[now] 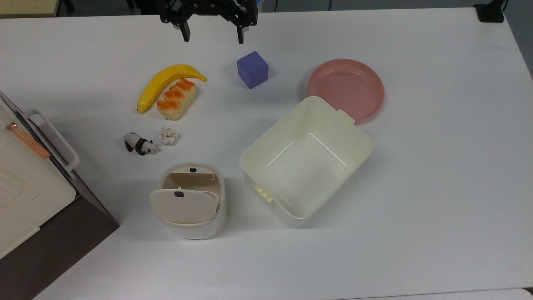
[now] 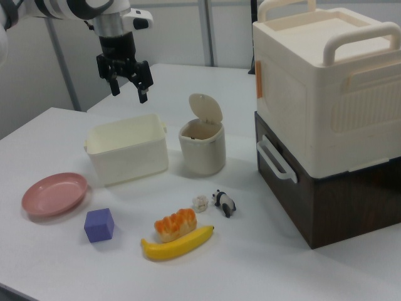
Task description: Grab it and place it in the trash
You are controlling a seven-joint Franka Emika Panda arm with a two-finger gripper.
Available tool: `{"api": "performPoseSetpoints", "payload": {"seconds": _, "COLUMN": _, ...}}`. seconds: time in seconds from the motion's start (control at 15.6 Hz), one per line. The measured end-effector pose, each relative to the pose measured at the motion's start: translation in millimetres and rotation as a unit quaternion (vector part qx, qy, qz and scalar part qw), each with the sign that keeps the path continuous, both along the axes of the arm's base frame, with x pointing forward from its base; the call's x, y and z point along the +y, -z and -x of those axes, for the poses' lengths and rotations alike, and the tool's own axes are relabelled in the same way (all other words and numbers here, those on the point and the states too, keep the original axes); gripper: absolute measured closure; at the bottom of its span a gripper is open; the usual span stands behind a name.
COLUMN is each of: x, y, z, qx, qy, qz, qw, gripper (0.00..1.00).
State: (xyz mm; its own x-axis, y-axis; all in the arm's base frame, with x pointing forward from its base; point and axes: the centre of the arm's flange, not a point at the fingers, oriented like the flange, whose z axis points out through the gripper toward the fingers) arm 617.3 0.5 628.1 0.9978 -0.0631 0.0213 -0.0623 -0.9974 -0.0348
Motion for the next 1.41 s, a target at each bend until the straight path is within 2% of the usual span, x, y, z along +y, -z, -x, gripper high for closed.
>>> {"api": "performPoseSetpoints", "payload": {"seconds": 0.38, "x": -3, "y": 11, "z": -1, "qx": 0.005, "qy": 0.001, "qz": 0.011, "qw": 0.9999, "gripper": 0.0}}
{"api": "performPoseSetpoints", "payload": {"seconds": 1.41, "x": -4, "y": 12, "z": -1, "qx": 0.005, "qy": 0.0, "qz": 0.012, "qw": 0.9999, "gripper": 0.0}}
